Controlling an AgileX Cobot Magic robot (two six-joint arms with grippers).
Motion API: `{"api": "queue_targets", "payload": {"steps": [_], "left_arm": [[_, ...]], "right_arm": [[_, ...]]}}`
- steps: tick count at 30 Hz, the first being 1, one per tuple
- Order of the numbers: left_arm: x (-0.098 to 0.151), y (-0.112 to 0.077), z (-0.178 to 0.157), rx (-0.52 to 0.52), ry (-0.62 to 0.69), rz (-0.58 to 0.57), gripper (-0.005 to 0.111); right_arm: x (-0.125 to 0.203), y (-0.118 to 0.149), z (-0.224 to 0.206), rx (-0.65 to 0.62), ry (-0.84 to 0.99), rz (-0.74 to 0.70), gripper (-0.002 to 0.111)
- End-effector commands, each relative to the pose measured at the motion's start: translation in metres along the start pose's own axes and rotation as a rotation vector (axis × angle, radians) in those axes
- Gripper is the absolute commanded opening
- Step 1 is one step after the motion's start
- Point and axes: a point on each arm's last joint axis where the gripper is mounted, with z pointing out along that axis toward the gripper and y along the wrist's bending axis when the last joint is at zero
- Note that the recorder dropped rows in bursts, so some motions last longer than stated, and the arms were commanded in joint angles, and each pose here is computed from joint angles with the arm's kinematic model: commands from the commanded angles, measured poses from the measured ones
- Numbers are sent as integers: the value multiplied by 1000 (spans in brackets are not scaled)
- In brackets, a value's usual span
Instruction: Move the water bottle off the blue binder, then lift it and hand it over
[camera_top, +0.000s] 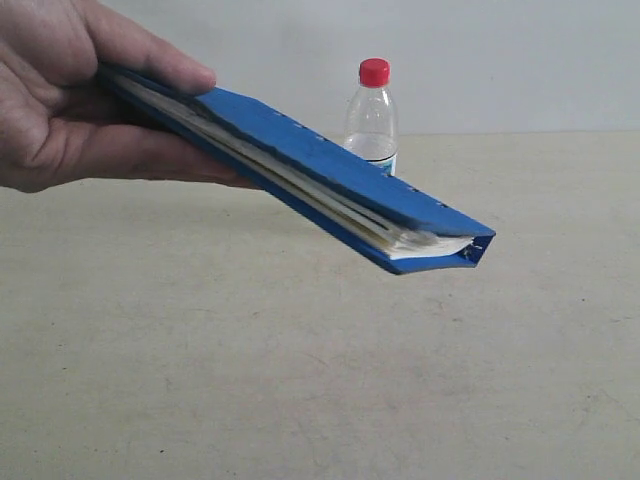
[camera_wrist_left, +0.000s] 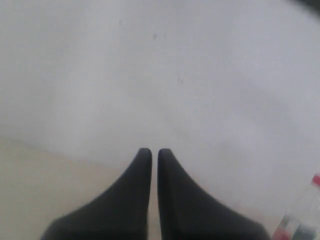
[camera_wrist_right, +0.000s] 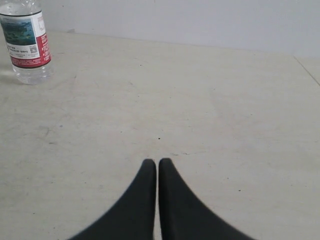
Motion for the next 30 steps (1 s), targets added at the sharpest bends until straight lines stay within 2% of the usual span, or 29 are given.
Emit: {"api": "queue_targets", "payload": {"steps": [1, 3, 4, 10, 14, 30], "left_arm": [[41, 24, -8, -210, 377, 169, 4], [39, 24, -7, -188, 364, 279, 4], [39, 24, -7, -183, 366, 291, 4], [36, 18, -5, -128, 320, 265, 4], [39, 12, -5, -45, 343, 310, 4], [39, 12, -5, -44, 343, 275, 4]], "right_arm": [[-2, 0, 0, 6, -16, -11, 0], [-2, 0, 0, 6, -16, -11, 0], [-2, 0, 0, 6, -16, -11, 0], [-2, 0, 0, 6, -16, -11, 0], [-2, 0, 0, 6, -16, -11, 0], [-1, 0, 0, 5, -14, -11, 0]]}}
